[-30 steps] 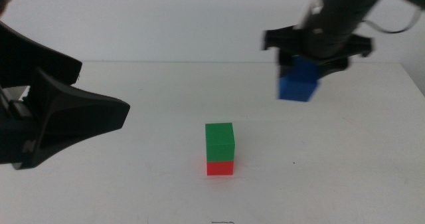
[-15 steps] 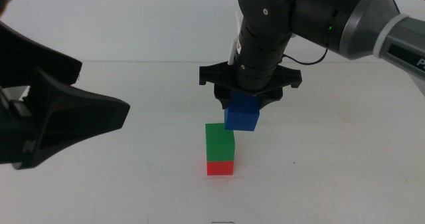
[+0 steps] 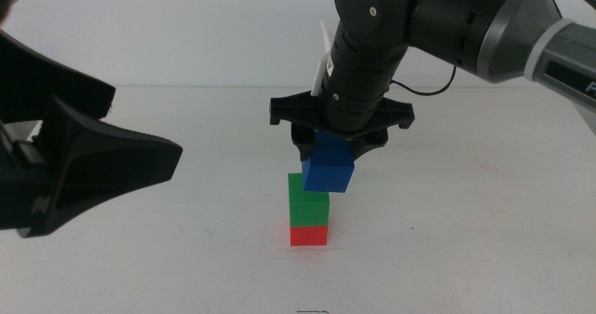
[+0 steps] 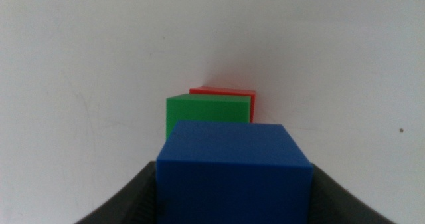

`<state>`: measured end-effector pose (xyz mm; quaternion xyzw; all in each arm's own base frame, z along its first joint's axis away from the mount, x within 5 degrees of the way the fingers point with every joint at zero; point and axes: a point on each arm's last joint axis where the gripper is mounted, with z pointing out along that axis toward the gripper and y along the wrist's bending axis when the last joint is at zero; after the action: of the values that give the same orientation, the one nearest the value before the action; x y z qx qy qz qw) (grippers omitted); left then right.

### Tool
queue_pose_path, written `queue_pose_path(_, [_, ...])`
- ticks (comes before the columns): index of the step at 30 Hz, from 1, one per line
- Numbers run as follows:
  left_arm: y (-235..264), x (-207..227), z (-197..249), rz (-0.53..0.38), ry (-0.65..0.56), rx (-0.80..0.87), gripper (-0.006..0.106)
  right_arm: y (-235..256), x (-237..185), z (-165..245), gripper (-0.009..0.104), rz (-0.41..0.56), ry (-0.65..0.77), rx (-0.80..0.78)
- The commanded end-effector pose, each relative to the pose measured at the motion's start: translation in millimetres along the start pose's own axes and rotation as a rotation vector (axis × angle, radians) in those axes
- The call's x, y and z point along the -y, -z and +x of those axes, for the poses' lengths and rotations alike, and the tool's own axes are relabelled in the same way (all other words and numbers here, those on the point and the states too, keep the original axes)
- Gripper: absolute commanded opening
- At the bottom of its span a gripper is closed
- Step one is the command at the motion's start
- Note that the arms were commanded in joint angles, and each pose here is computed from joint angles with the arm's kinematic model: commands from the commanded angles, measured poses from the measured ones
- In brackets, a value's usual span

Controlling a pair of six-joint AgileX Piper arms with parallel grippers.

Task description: Stack red cubes first, then green, then blue cubes in a specific spot.

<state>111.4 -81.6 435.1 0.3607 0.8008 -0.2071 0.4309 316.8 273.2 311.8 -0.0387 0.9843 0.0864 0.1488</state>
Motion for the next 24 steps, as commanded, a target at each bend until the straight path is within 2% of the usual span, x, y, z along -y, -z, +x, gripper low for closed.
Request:
queue_pose_path(1, [5.8,1.8,-9.6,-0.003,0.008,0.085,0.09,38.7,5.0,1.8,-0.001,-0.016,0.058,0.039])
queue_pose_path(7, [5.8,1.8,-9.6,-0.003,0.009,0.085,0.09,35.6,1.9,2.8,-0.001,0.028,0.138,0.062])
queue_pose_path(24, [5.8,1.8,-9.6,-0.003,0.008,0.085,0.09,24.2,-16.6,-2.4,-0.001,0.007,0.074,0.065])
